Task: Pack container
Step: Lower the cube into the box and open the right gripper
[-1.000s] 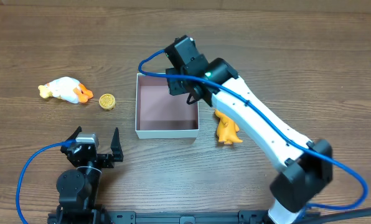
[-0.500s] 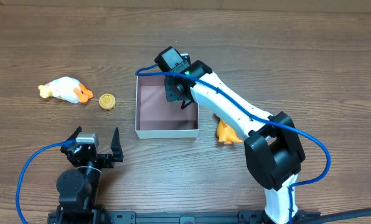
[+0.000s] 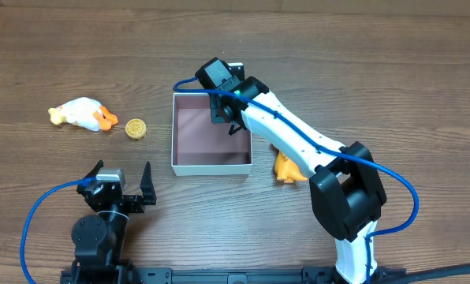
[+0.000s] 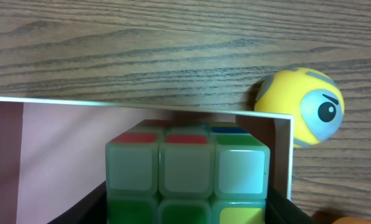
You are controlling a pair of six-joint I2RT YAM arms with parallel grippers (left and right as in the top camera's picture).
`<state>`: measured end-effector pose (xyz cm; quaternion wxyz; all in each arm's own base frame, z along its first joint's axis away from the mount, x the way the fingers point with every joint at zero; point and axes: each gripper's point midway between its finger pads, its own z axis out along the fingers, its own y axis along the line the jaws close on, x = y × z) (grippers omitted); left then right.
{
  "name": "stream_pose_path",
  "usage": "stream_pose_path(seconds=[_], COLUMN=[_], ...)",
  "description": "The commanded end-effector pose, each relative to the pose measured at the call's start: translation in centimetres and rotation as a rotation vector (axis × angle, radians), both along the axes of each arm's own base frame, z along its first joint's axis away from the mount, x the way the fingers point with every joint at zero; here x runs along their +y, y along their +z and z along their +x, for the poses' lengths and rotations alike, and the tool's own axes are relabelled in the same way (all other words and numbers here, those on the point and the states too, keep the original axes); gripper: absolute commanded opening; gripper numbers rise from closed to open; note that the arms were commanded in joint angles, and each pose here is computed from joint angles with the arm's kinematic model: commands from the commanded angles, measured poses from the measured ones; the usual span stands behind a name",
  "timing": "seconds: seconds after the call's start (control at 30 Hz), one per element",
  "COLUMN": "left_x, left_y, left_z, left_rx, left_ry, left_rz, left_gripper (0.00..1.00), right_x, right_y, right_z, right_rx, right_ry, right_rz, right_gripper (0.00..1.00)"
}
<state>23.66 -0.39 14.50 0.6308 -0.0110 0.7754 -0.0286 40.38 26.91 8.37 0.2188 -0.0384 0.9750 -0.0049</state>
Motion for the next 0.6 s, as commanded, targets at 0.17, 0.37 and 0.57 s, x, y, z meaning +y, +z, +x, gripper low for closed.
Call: stream_pose_path(seconds=[0.17,0.37,0.57], left_x=[-0.10,-0.11,-0.10], left_y=[0.05,0.05,0.06], left_z=[-0.01,-0.01,-0.01], left_rx=[-0.006,-0.006,-0.006], left_ry=[-0.009,-0.010,-0.009], left_rz=[0.006,0.006,0.006], left_gripper=[1.00,1.00,1.00], right_x=[-0.13,-0.13,-0.13], right_y=[0.55,0.55,0.55], right_z=[0.71,0.71,0.71], right_rx=[-0.031,-0.031,-0.031], right_ry=[-0.028,-0.028,-0.027], right_rz=[0.000,0.000,0.000], right_gripper=[0.35,0.59,0.66])
